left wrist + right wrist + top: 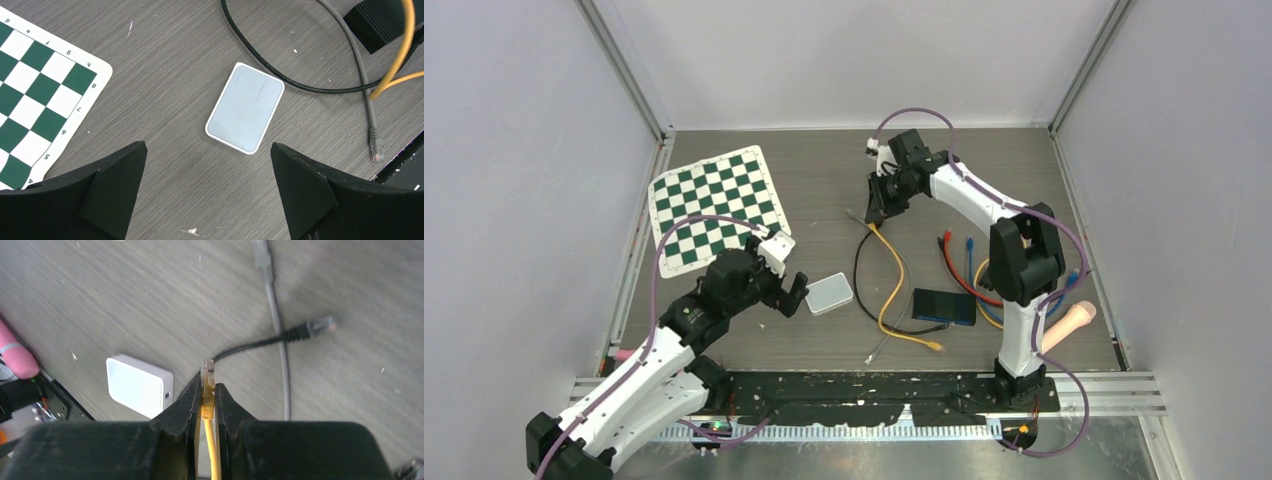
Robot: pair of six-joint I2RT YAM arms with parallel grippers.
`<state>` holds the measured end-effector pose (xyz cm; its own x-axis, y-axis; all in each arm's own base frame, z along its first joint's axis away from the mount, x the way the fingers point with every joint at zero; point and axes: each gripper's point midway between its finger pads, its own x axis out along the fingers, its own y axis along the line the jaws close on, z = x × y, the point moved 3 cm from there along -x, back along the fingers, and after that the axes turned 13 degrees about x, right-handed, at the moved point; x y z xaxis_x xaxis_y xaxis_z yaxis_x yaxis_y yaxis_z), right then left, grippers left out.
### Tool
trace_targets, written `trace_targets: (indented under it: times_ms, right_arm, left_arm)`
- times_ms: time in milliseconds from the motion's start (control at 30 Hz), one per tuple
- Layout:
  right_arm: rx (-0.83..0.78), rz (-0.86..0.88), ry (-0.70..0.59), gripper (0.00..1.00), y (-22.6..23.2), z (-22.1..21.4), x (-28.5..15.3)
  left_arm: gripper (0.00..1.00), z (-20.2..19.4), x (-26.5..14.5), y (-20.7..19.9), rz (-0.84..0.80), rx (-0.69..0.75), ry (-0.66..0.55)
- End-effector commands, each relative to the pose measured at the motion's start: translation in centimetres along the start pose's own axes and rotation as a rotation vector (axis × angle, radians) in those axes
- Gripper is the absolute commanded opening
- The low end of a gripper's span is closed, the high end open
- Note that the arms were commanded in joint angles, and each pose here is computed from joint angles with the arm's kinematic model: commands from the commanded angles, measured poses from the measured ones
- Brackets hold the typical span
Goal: Pull the plug from the switch port
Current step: Place the connector at the center of the board.
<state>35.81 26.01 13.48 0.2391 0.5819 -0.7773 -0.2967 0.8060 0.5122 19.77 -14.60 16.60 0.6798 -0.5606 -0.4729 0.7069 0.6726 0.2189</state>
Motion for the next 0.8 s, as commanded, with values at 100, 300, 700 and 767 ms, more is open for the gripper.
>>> trace_targets:
  times_ms: [100, 300, 700, 767]
  right_arm:
    - [0.049, 0.080, -0.051, 0.34, 0.4, 4.5, 0.8]
    - [0.040, 0.032, -0.132, 0.62, 0.1, 3.9, -2.8]
    - [0.238, -0.049, -0.339, 0.59, -2.2, -8.2, -9.8]
    - [0.309, -0.064, -0.370, 0.59, -3.0, -10.2, -10.1]
  left_arm:
    - [0.99, 0.2, 0.4, 0.0, 0.012, -0.042, -0.009]
    - [1.00, -0.4, 1.1, 0.1, 0.024, -0.057, 0.022]
    - [1.00, -0.7, 1.9, 0.4, 0.044, -0.091, 0.050]
    - [1.00, -0.5, 2.1, 0.3, 0.037, -0.091, 0.049]
